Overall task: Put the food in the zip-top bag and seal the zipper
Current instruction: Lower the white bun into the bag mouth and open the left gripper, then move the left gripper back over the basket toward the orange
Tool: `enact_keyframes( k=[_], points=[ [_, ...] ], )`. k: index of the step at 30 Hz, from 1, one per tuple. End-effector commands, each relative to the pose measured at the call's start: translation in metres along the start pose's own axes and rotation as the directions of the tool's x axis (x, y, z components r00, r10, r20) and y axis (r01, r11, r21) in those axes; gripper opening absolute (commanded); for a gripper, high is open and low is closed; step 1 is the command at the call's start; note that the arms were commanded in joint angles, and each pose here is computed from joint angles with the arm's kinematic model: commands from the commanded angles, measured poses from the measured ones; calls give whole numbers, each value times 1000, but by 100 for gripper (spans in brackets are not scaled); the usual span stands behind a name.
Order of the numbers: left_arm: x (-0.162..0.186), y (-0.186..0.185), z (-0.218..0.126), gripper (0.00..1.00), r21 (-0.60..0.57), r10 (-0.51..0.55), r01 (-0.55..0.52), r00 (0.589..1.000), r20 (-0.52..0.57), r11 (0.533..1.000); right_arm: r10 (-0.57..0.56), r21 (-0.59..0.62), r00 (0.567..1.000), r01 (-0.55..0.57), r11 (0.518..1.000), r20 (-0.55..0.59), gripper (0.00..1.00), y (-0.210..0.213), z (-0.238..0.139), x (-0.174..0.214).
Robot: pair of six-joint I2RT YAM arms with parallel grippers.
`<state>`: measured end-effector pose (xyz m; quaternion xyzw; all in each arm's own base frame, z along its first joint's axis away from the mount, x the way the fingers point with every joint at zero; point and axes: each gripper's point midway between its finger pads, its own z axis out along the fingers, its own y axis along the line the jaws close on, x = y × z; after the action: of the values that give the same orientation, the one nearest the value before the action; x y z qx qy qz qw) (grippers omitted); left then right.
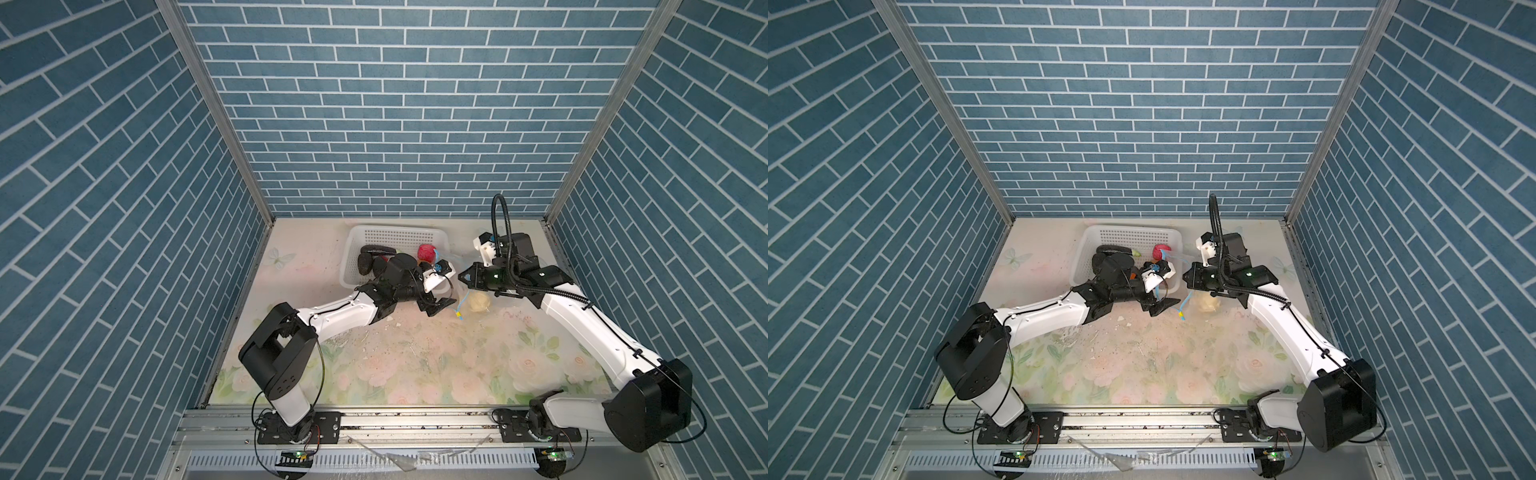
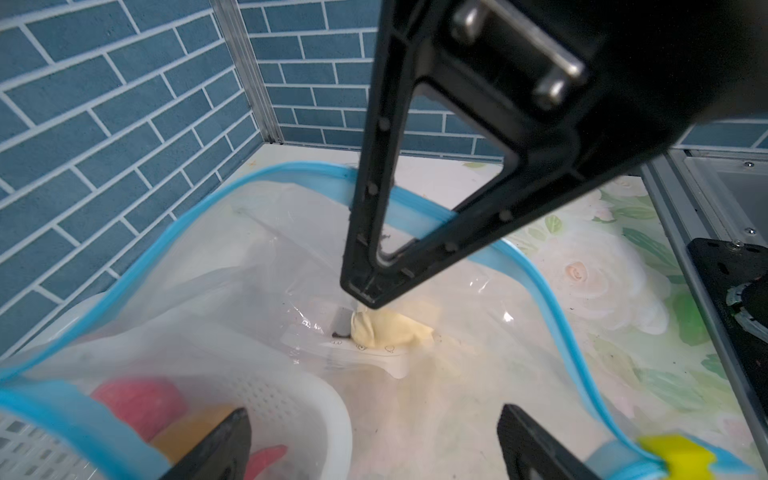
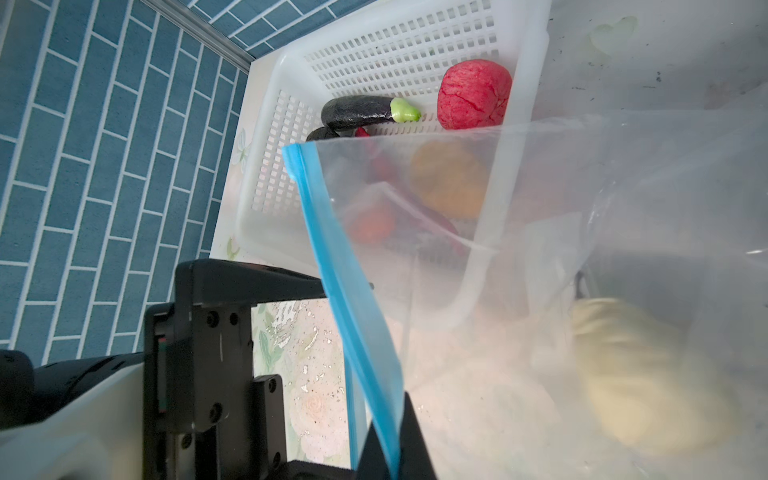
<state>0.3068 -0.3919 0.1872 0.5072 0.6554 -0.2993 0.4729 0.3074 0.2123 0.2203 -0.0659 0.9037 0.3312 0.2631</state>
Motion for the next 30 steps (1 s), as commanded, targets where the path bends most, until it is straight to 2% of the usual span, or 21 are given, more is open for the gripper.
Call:
enact_keyframes(
  k=[1, 10, 16, 20, 23, 27, 30],
  points=[
    [1, 0, 3, 94, 1, -5, 5, 1000, -11, 1000, 6, -13, 1000, -6, 1000, -4, 0, 2, 1, -1],
    [-21, 6, -8, 97, -35, -77, 78, 997, 17, 996, 21, 23, 1000, -21, 1000, -11, 0, -6, 3, 1],
    [-32, 17, -25, 99, -97, -231, 231, 973, 11, 968, 40, 39, 999, -40, 998, -12, 0, -10, 4, 2],
    [-36, 28, -40, 99, -144, -342, 342, 939, 23, 929, 42, 51, 999, -41, 998, -13, 0, -12, 3, 4],
    [-34, 38, -51, 99, -212, -423, 411, 906, -9, 886, 45, 57, 999, -44, 997, -18, 0, -13, 4, 5],
    [-21, 57, -63, 99, -344, -535, 480, 841, -83, 807, 49, 56, 999, -48, 997, -23, 0, -14, 7, 4],
    [-10, 67, -66, 99, -409, -619, 527, 775, -126, 745, 51, 55, 998, -50, 997, -23, 0, -14, 9, 3]
  ],
)
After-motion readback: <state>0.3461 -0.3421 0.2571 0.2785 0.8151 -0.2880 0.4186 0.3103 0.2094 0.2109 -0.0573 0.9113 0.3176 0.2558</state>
